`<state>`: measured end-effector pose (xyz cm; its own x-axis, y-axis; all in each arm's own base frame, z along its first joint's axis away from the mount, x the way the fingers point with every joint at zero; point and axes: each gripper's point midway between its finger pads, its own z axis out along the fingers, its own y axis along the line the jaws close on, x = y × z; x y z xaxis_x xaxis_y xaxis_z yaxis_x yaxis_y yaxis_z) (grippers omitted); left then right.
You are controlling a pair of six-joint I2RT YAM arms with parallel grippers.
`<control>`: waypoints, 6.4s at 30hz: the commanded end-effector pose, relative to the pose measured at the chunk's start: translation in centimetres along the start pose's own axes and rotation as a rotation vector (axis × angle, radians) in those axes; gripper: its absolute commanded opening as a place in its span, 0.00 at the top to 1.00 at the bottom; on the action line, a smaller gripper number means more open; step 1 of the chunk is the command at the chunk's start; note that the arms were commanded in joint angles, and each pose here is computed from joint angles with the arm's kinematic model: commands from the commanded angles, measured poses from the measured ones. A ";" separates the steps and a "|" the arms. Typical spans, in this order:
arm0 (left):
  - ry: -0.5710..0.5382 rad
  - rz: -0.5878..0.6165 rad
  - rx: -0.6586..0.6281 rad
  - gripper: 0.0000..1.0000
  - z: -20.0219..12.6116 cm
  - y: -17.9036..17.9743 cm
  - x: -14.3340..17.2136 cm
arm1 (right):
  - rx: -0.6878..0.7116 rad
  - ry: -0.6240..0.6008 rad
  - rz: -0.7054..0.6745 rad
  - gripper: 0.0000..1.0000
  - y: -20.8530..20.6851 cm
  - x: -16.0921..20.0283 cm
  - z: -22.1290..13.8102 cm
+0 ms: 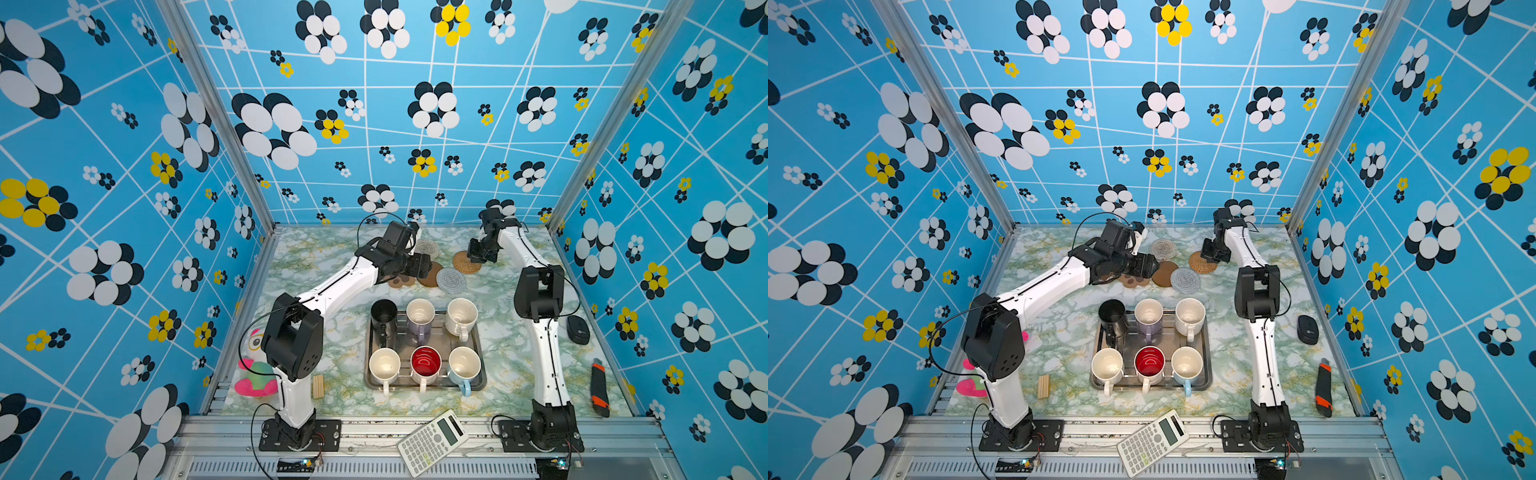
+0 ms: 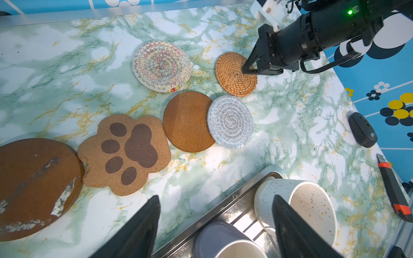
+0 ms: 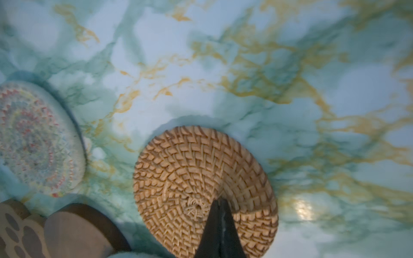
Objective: Place cups on coasters
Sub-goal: Move the coaster to the top-right of the table, then move the coasters to the top-left of the table.
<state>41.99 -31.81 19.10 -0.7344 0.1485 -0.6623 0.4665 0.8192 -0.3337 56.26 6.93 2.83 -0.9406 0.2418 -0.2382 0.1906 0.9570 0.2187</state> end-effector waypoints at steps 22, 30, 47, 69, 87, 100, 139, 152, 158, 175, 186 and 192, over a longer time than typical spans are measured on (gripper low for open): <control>-0.012 0.015 0.013 0.20 -0.4 -1.3 -0.6 | 0.193 0.104 0.074 1.00 -8.9 5.0 -1.0; -0.008 0.017 0.011 0.20 -0.4 -1.3 -0.5 | 0.202 0.096 0.083 1.00 -9.5 4.9 -1.6; -0.005 0.022 0.012 0.20 -0.5 -1.4 -0.3 | 0.204 0.093 0.080 1.00 -9.8 5.1 -2.3; -0.040 0.025 0.027 0.20 -1.4 -2.2 -0.7 | 0.061 -0.051 0.070 1.00 -6.1 0.6 -7.8; 0.081 0.151 -0.442 0.17 -1.2 6.8 -0.2 | -0.101 -0.092 -0.141 0.66 4.7 4.5 -11.9; 0.259 0.129 -0.606 0.13 2.7 17.3 1.5 | -0.094 -0.007 -0.221 0.56 6.9 8.6 -9.0; 0.399 -0.044 -0.558 0.22 7.7 24.1 6.4 | -0.108 0.003 -0.171 0.56 6.4 9.9 -8.9; 0.390 -0.071 -0.569 0.22 6.3 25.5 6.7 | -0.109 0.009 -0.168 0.56 6.4 10.1 -8.8; 0.389 -0.067 -0.580 0.22 5.6 25.9 6.4 | -0.112 0.009 -0.168 0.56 6.5 10.1 -8.9; 0.437 -0.034 -0.661 0.22 3.6 28.0 7.3 | -0.122 0.013 -0.166 0.56 6.7 10.1 -8.8; 0.430 -0.040 -0.678 0.22 2.7 28.9 7.2 | -0.120 0.015 -0.163 0.56 6.6 10.3 -8.9; 0.412 -0.042 -0.683 0.22 2.3 29.1 6.5 | -0.121 0.017 -0.162 0.56 6.5 10.4 -9.0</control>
<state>53.45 -10.72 3.61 -0.9069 0.1850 -0.3785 0.1317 0.9779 0.1622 45.63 14.24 8.68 -0.9660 0.0703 -0.2489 0.0005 0.9628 0.2702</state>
